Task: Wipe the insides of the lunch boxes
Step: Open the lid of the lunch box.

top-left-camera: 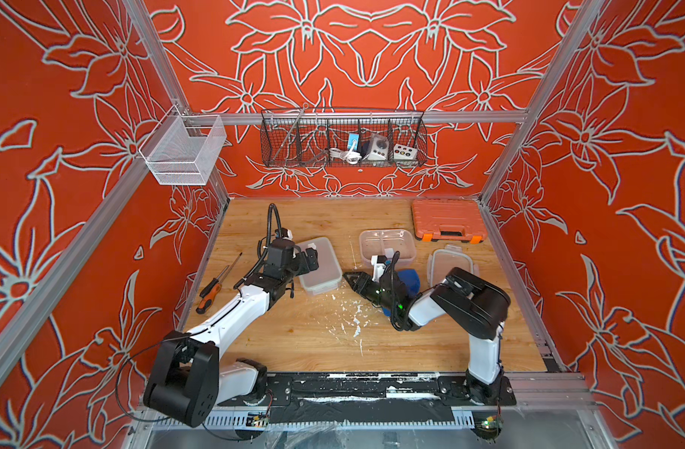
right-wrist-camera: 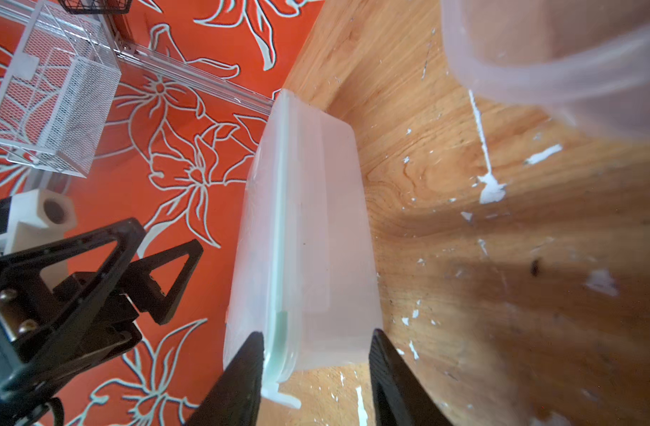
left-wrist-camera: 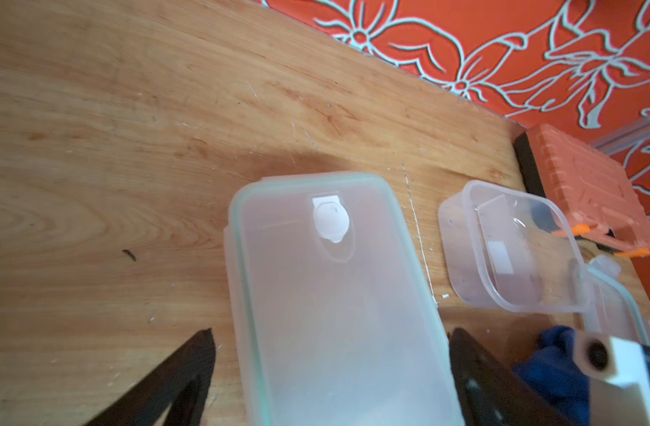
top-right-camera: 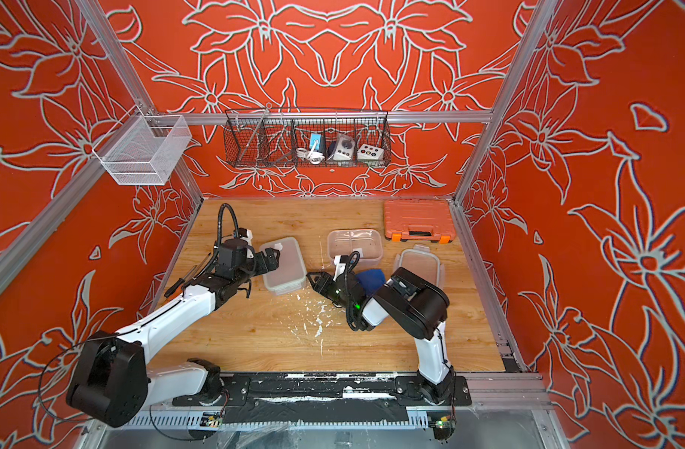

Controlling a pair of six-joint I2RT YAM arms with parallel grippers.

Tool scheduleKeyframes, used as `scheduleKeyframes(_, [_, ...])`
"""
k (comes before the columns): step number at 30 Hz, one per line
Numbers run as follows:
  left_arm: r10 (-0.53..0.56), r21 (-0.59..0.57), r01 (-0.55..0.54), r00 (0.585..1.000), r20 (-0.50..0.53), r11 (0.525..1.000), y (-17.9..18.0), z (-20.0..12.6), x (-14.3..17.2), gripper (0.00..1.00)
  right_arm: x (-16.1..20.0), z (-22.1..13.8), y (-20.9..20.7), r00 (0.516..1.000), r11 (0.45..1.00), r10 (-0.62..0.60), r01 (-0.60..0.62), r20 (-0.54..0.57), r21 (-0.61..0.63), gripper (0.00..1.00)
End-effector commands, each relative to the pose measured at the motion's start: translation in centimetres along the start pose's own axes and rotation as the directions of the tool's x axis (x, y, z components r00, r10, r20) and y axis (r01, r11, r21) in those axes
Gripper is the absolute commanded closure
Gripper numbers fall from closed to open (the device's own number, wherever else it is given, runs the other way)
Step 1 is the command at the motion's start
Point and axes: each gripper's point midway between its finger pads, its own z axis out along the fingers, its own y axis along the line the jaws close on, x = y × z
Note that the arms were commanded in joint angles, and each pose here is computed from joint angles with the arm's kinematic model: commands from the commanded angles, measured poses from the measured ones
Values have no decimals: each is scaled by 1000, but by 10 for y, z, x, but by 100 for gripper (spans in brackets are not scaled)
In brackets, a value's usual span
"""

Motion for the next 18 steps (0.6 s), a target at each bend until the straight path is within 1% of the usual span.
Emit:
scheduleKeyframes(1, [72, 113, -64, 995, -68, 991, -19, 12, 12, 7, -15, 8, 15, 991, 989, 110, -103, 70, -105, 52])
scheduleKeyframes(2, [87, 133, -76, 993, -80, 988, -23, 15, 15, 8, -15, 9, 14, 990, 988, 118, -110, 75, -109, 52])
scheduleKeyframes(8, [117, 155, -96, 985, -130, 983, -27, 30, 30, 11, -19, 14, 15, 983, 980, 162, -149, 92, -133, 50])
scheduleKeyframes(11, [124, 139, -102, 978, -165, 985, -22, 38, 42, 14, -21, 17, 22, 980, 976, 175, -160, 95, -151, 49])
scheduleKeyframes(18, [93, 110, -75, 981, -168, 991, -17, 40, 59, 18, -25, 19, 26, 962, 958, 253, -234, 106, -168, 48])
